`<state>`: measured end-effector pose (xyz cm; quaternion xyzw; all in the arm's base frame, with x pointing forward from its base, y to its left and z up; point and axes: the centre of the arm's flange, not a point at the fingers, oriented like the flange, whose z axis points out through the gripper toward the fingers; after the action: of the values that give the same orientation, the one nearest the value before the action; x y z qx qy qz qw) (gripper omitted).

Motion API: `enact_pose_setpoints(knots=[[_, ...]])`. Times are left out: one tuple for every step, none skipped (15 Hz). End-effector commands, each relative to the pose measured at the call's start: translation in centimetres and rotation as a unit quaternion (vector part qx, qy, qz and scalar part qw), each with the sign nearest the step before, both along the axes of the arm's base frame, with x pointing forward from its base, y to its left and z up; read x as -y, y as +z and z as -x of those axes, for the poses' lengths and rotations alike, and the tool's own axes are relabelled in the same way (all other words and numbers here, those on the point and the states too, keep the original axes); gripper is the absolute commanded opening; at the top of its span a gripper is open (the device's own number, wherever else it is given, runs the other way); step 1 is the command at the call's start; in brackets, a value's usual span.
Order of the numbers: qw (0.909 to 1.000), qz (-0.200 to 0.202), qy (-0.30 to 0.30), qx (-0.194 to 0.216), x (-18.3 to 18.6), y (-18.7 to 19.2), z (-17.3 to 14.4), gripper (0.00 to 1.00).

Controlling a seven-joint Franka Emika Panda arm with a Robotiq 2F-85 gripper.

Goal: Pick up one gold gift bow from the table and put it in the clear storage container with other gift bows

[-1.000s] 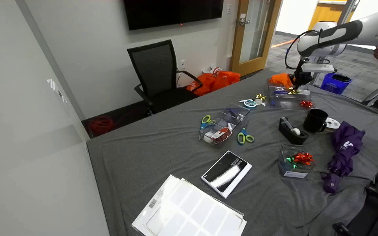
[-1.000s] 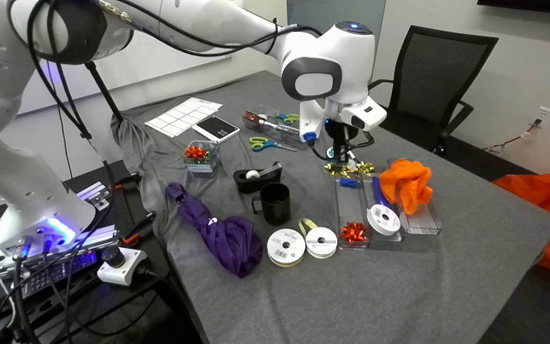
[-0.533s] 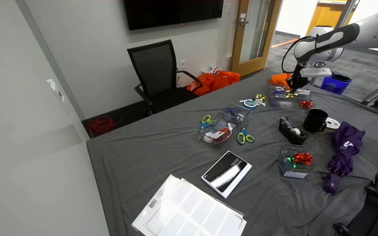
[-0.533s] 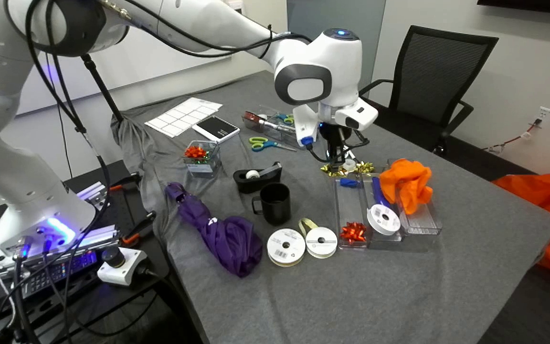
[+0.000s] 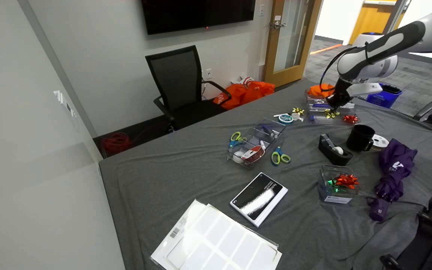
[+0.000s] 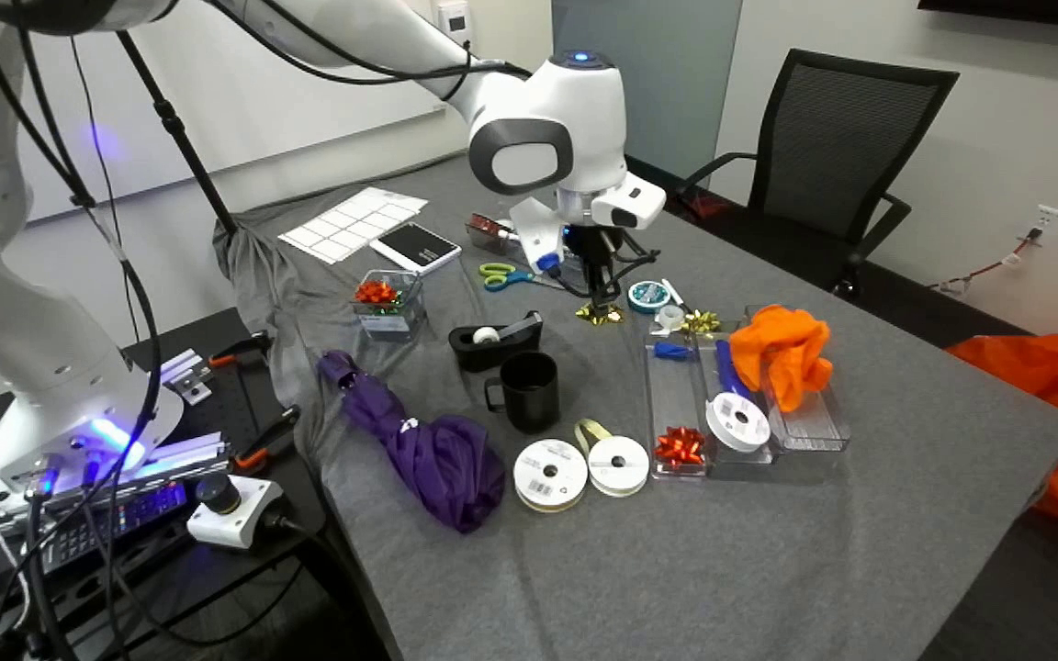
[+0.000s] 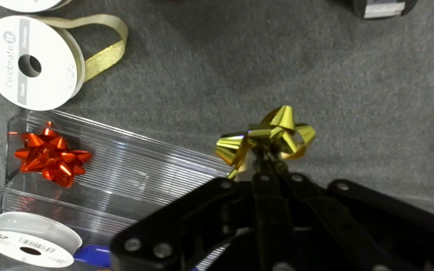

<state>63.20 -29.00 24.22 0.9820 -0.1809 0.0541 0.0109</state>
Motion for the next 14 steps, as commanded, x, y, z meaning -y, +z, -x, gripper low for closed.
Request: enact_pose_setpoints(knots=[[0.9987,-0.011,0.049,0.008,-3.9,1.4,6.6,0.0],[0.9978,-0.015,0.064,0.009,-4.5,1.3,7.6,0.0],[0.9965,-0.018,0.081,0.012,-5.2,1.2,8.6,0.0],[0.9953,-0.018,0.094,0.015,-5.7,1.1,9.5,0.0],[0.994,-0.019,0.107,0.017,-6.4,1.1,10.6,0.0],[0.9926,-0.021,0.118,0.019,-7.2,1.1,11.7,0.0],[0.9915,-0.024,0.127,0.018,-8.0,1.2,12.8,0.0],[0.9905,-0.03,0.133,0.018,-8.9,1.4,13.9,0.0],[0.9896,-0.036,0.138,0.015,-9.7,1.5,14.9,0.0],[0.9892,-0.043,0.14,0.011,-10.5,1.6,15.7,0.0],[0.989,-0.046,0.14,0.005,-10.9,1.6,16.3,0.0],[0.9907,-0.039,0.13,-0.002,-9.5,0.4,12.8,0.01],[0.9904,-0.042,0.132,-0.005,-10.1,0.6,13.8,0.01],[0.9902,-0.043,0.133,-0.005,-10.4,0.9,14.5,0.01]])
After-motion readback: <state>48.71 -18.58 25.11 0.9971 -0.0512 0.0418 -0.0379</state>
